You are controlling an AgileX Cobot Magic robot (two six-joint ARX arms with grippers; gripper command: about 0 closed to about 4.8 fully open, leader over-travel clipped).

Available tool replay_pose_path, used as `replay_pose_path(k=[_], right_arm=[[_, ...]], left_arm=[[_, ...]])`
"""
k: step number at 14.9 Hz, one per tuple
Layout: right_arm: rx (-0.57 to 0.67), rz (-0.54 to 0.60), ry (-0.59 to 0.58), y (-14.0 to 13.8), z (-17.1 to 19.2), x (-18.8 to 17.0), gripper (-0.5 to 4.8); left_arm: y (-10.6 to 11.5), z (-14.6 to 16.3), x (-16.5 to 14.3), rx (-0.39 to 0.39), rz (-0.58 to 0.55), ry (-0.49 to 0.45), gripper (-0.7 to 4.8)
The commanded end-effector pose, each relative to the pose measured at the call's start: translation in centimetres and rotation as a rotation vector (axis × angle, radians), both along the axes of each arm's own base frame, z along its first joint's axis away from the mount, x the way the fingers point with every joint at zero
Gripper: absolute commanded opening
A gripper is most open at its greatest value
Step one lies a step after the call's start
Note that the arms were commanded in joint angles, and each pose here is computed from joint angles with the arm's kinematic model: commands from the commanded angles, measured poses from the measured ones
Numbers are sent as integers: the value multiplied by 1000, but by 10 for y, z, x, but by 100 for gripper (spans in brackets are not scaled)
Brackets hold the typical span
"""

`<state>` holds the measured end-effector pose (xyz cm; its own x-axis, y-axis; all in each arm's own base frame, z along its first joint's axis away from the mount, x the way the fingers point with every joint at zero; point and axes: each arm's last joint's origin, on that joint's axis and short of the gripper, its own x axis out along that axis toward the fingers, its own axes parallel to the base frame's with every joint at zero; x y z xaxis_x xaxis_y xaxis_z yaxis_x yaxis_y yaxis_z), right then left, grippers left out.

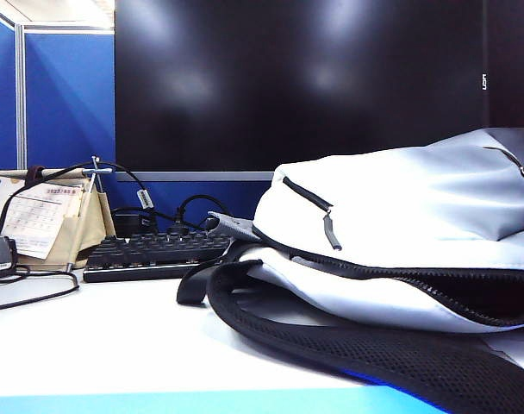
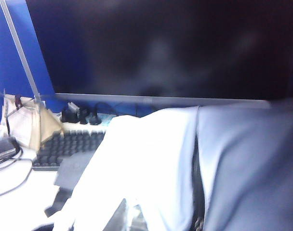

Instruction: Put the gray clothes into the backpack.

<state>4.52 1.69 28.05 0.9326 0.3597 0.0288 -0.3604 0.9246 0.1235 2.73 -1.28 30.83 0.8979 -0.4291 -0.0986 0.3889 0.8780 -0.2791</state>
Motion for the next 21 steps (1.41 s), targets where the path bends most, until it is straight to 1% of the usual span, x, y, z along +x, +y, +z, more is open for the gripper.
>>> replay_pose_path(k=[1,2,3,4,5,6,8,9,10,11,12,13,21], right_arm=[[78,12,-23,5,-28,13,-6],[140,32,-48,8,-36,19,-6],[170,63,-104,10,-41,24,-6],[189,71,-154,11,-45,27,-6],[197,57,-174,12,-50,30,-6],[198,8,-157,11,-54,32,-6],[197,-45,-134,10,-57,34,-5],[197,-60,-130,10,-58,34,-5],[196,-59,-126,10,-58,34,-5],[194,-58,-122,10,-59,34,-5],[192,-58,-116,10,-59,34,-5],[191,-59,-114,10,-59,34,-5],[189,-59,-110,10,-60,34,-5]], left_arm=[[-6,-24,26,-36,10,-47,-5],[-9,-34,34,-44,-6,-71,-5],[-10,-44,41,-52,-5,-99,-5],[-12,-56,49,-61,-5,-124,-5],[-13,-68,56,-69,9,-150,-5],[-14,-81,61,-74,25,-168,-5],[-16,-111,70,-83,28,-208,-5],[-17,-124,72,-72,28,-199,-5],[-17,-134,73,-28,32,-169,-5],[-16,-140,73,49,50,-145,-5],[-16,-141,74,71,70,-133,-5],[-16,-142,74,45,74,-121,-3],[-17,-141,71,42,48,-126,-2]])
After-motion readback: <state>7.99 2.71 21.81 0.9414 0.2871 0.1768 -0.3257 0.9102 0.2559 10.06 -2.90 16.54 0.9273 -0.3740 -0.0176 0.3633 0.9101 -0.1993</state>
